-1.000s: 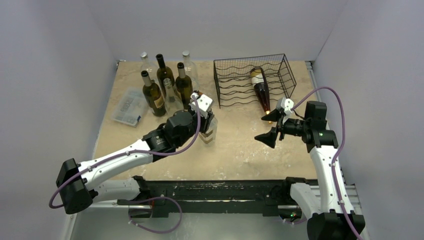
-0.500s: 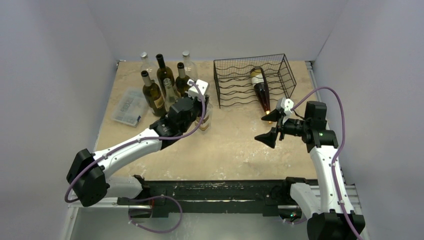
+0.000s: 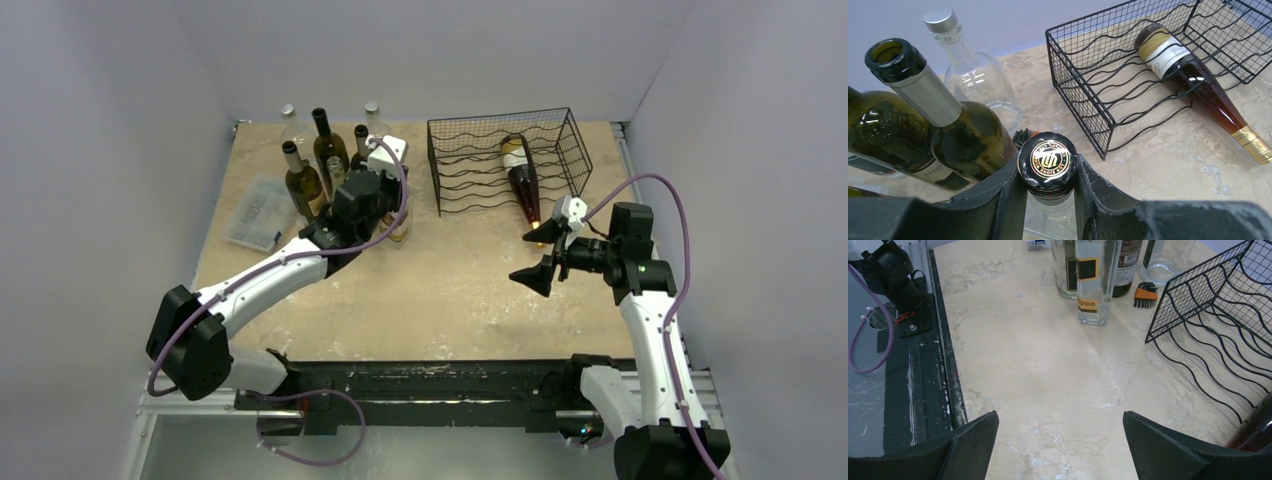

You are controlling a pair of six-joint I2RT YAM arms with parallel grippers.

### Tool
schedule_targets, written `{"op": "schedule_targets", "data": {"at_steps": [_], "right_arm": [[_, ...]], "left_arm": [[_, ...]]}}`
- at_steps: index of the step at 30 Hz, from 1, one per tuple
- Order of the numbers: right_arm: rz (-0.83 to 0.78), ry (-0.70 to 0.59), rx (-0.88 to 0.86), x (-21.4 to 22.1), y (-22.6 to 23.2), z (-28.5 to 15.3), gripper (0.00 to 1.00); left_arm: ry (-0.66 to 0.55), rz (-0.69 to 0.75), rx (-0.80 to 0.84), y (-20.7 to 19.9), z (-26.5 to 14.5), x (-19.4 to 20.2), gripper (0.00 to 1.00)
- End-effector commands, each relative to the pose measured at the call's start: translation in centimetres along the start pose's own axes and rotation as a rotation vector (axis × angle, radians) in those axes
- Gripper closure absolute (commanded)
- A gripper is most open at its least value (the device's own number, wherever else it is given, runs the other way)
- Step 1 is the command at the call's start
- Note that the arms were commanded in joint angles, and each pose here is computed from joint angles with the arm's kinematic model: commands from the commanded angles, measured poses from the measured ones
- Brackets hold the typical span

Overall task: Take the wine bottle off the wine rack
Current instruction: Place the wine bottle at the center of the board.

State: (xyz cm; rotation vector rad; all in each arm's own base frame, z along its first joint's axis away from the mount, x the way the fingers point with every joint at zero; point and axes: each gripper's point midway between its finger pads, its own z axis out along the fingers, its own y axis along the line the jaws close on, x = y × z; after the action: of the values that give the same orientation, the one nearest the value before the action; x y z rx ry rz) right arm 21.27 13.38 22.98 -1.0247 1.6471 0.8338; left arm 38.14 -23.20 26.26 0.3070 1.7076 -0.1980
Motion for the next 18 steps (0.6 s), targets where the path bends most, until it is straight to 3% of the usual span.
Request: {"op": "schedule_targets", "data": {"at_steps": [1, 9, 18], "right_arm": [[-0.009, 0.001, 0.006, 0.0, -0.2, -0.1, 0.01], [-0.010, 0.002, 0.007, 0.0, -0.2, -0.1, 0.01], [-0.010, 0.005, 0.009, 0.1, -0.2, -0.1, 0.01]], "left_arm": [[-0.201, -0.108, 0.013, 0.5, 0.4, -7.5, 1.00], [-0.157, -0.134, 0.010, 1.0, 1.1, -5.8, 1.00], [-0.145, -0.155, -0.014, 1.7, 0.2, -5.4, 0.41]]}}
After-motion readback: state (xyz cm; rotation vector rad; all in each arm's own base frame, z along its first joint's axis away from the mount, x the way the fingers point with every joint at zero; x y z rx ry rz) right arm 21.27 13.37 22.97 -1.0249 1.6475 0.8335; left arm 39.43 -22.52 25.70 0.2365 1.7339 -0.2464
